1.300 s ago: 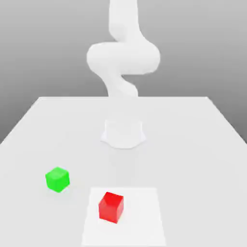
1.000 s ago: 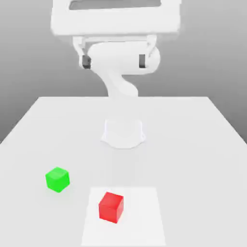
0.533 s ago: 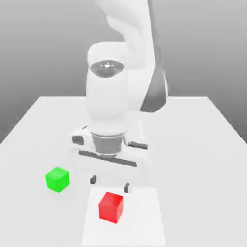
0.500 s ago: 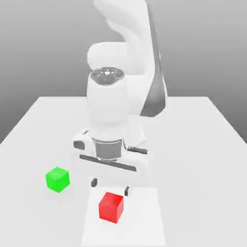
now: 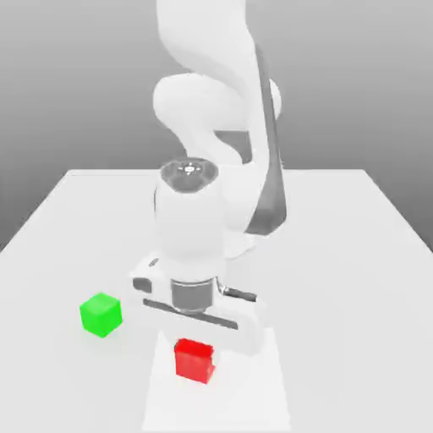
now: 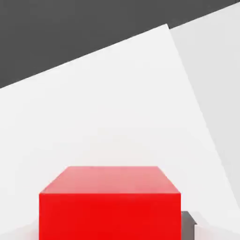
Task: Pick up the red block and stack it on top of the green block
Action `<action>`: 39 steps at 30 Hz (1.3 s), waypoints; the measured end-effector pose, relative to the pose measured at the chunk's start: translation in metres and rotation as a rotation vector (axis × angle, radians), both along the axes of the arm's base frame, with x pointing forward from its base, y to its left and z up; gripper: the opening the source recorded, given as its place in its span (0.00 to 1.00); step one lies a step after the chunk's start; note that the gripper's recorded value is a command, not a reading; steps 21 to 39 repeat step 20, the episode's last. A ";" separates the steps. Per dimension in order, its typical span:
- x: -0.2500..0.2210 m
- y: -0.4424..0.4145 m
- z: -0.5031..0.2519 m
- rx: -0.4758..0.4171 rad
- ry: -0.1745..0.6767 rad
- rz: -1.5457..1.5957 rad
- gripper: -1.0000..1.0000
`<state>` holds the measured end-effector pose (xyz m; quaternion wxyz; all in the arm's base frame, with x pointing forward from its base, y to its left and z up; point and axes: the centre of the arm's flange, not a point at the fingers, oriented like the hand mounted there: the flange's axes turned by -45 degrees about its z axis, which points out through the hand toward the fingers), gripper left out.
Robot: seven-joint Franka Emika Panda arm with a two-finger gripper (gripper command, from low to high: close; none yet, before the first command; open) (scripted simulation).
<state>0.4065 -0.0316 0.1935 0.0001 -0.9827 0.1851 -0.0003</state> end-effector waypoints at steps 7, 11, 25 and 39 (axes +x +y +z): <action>-0.076 -0.129 0.043 -0.016 0.003 -0.304 0.00; -0.124 -0.171 0.042 0.000 0.000 -0.445 0.00; -0.128 -0.173 -0.008 0.002 0.000 -0.452 1.00; -0.128 -0.173 -0.008 0.002 0.000 -0.452 1.00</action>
